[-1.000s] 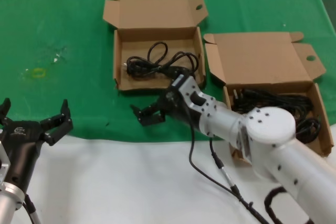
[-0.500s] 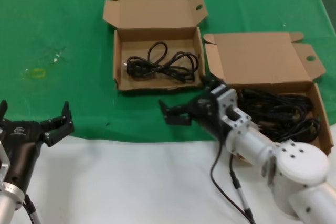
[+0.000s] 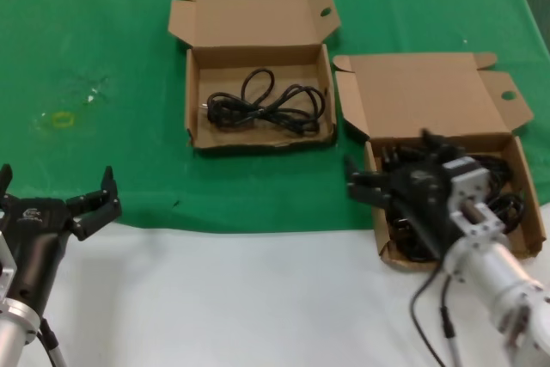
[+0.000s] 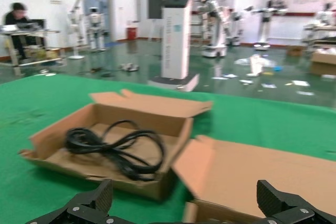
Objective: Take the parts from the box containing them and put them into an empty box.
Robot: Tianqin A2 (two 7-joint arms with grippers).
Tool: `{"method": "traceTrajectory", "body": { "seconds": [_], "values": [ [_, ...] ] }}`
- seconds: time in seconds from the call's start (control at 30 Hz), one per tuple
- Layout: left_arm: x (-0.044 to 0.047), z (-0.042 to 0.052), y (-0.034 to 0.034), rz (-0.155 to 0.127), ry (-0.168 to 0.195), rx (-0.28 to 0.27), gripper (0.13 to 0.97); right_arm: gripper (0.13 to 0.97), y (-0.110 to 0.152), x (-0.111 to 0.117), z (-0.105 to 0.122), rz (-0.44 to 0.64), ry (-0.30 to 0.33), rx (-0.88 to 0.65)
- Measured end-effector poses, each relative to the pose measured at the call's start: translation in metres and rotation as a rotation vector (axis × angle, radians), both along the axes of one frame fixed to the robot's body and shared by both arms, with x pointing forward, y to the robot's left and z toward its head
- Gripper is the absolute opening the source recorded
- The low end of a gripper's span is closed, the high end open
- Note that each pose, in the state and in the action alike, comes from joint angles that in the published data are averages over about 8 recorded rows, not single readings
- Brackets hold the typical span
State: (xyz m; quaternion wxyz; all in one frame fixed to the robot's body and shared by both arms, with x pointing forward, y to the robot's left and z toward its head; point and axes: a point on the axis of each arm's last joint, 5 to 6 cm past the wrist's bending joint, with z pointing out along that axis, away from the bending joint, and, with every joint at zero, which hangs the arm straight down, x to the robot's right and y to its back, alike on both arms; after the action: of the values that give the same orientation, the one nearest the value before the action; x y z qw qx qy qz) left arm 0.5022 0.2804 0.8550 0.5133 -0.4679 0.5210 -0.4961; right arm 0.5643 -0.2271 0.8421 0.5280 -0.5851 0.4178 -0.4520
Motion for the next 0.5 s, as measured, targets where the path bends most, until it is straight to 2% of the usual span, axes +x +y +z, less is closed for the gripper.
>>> {"method": "traceTrajectory", "body": {
  "seconds": [0.27, 0.5],
  "values": [
    [0.0, 0.0, 0.0, 0.0, 0.0, 0.0, 0.966, 0.966, -0.034, -0.035, 0.006, -0.132, -0.029, 0.023],
    [0.0, 0.0, 0.0, 0.0, 0.0, 0.0, 0.966, 0.966, -0.042, -0.044, 0.009, -0.163, -0.037, 0.024]
  ]
}}
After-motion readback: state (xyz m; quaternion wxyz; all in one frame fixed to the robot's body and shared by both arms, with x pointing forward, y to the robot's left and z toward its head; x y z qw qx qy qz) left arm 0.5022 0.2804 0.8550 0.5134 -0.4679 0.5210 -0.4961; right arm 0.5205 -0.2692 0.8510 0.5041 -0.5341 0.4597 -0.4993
